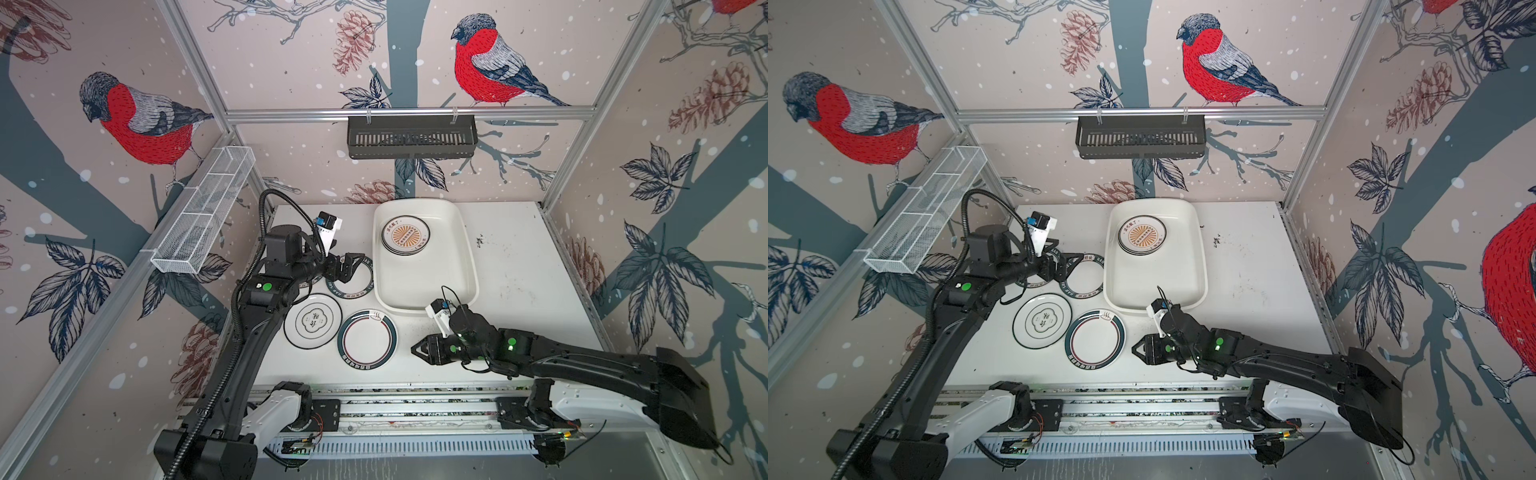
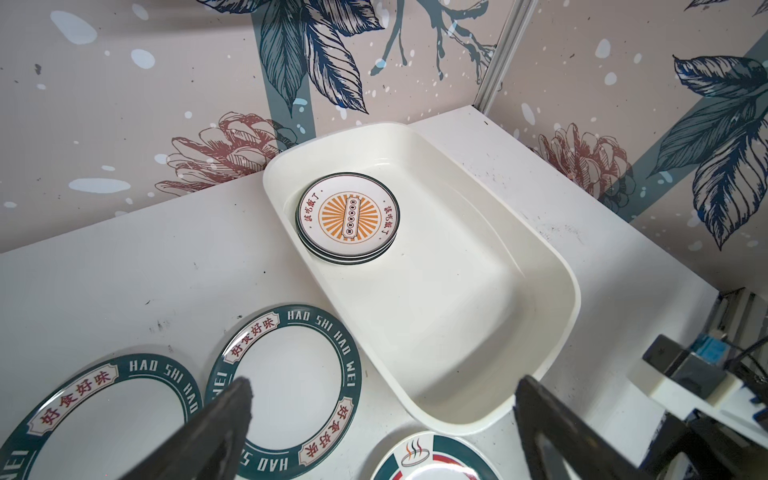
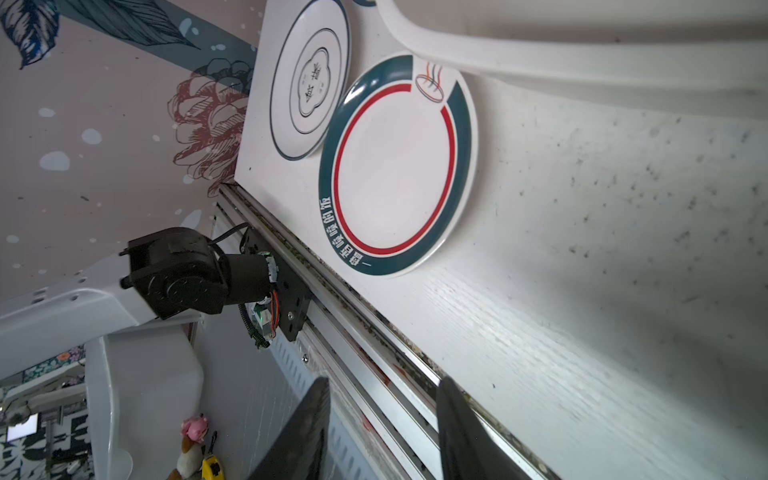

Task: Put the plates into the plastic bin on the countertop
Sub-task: 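Grasp the green-and-red-rimmed plate's edge with the right gripper and tilt it up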

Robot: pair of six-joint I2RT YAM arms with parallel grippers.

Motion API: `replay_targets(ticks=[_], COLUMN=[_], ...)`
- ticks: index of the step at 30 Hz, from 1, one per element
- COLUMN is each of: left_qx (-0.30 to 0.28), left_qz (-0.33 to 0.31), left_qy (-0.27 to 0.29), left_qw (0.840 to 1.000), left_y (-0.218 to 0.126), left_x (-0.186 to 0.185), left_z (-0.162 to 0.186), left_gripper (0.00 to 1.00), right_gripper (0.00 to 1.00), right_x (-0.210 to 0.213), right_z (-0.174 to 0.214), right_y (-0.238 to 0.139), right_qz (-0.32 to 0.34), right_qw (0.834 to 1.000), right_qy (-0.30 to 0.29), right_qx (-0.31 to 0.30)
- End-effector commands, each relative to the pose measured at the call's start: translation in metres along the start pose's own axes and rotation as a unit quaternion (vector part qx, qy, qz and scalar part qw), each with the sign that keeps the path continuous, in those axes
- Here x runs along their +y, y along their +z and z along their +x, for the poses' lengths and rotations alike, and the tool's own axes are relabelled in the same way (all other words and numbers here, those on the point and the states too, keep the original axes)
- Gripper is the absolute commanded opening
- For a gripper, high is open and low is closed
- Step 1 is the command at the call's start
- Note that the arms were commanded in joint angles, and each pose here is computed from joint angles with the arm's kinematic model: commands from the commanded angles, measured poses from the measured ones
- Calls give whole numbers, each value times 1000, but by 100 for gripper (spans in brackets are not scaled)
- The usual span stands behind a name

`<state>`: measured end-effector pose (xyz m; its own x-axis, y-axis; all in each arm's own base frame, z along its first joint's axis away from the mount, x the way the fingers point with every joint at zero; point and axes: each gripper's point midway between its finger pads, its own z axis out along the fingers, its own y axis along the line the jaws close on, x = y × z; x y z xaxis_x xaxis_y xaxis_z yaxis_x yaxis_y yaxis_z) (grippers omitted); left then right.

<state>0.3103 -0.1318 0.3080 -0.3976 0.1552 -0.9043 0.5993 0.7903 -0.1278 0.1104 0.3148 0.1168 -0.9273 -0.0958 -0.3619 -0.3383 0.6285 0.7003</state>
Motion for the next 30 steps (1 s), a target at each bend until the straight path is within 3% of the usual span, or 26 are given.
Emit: replay_targets(ticks=[1,20,30], left_qx=[-22,-31,-36], left_qz=[-9,12,26], left_qy=[-4,-17,-16], left_qw=[1000,999,999], left_y=[-2,-1,-4], left_x=[2,-4,-11], left_z=[-11,-12,-15], left_gripper=[98,98,98], right_gripper=[44,43,41], right_x=[1,-12,-11], right_z=[-11,-6,1], right_y=[10,61,99], right_qz=[-6,-2,-7], right_qw=[997,984,980], right_qy=[49,146,174], right_qx=[-53,-105,-94])
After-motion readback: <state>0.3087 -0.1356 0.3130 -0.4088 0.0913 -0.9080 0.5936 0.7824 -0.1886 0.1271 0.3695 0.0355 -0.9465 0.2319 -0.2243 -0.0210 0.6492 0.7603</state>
